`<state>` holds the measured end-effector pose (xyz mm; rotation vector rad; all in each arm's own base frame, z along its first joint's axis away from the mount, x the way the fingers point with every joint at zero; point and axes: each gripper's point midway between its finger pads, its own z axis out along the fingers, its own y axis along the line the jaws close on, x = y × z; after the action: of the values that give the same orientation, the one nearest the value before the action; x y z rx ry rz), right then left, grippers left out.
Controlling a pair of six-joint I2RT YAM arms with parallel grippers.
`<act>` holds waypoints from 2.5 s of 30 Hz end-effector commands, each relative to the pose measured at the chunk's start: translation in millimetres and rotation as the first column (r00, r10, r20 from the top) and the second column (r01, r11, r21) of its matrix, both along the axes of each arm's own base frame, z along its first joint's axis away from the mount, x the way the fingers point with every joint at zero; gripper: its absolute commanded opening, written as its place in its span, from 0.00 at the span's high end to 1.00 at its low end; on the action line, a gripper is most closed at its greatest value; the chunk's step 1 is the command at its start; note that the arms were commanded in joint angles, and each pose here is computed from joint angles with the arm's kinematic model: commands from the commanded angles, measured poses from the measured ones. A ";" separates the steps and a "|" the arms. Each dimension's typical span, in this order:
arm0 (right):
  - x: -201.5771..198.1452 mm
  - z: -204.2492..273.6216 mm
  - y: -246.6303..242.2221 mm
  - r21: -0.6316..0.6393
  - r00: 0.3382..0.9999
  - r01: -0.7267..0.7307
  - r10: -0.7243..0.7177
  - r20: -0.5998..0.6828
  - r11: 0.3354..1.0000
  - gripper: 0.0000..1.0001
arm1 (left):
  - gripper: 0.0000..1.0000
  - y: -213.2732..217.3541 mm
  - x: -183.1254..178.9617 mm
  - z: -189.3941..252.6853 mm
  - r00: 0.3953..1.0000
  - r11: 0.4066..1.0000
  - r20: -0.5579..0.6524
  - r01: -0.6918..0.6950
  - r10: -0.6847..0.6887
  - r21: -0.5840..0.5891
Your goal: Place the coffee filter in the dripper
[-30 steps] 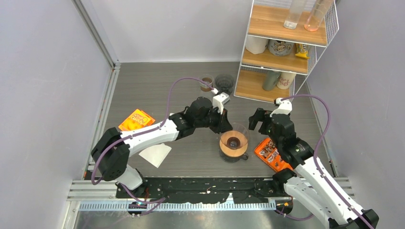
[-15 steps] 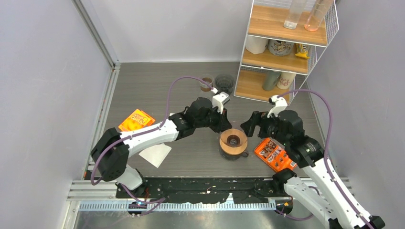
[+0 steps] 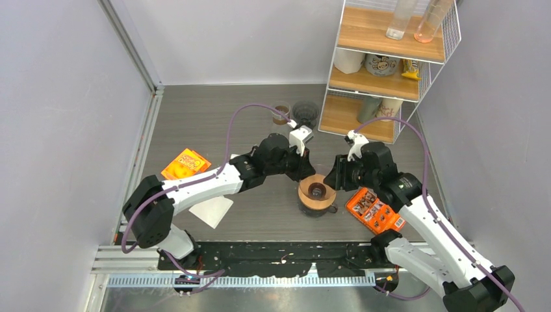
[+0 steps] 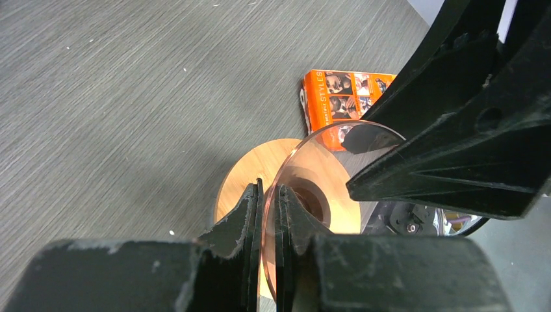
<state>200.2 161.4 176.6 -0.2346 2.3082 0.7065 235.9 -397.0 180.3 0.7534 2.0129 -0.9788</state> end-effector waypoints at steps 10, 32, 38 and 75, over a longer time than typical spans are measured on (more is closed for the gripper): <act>10.5 -10.0 -9.9 -0.074 0.999 0.044 -0.045 -0.011 0.996 0.84 | 1.00 10.6 5.9 -11.1 0.999 0.996 0.009 -0.036 0.035 0.084; 2.7 -78.3 -39.7 -0.319 0.965 0.069 -0.144 -0.217 0.945 0.95 | 1.00 32.6 0.9 -80.3 0.972 0.957 -0.159 -0.127 0.172 0.260; -2.3 -92.7 -41.3 -0.355 0.947 0.040 -0.148 -0.284 0.934 0.95 | 1.00 32.3 0.9 -98.3 0.957 0.947 -0.219 -0.121 0.192 0.299; 25.7 -60.9 -15.1 -0.237 0.984 0.025 -0.066 -0.168 0.971 0.87 | 1.00 9.5 2.0 -56.9 0.974 0.983 -0.197 -0.081 0.113 0.164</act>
<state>240.9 159.4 150.7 -0.1704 2.4319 0.5534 262.4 -398.8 172.6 0.5798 2.1081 -0.9627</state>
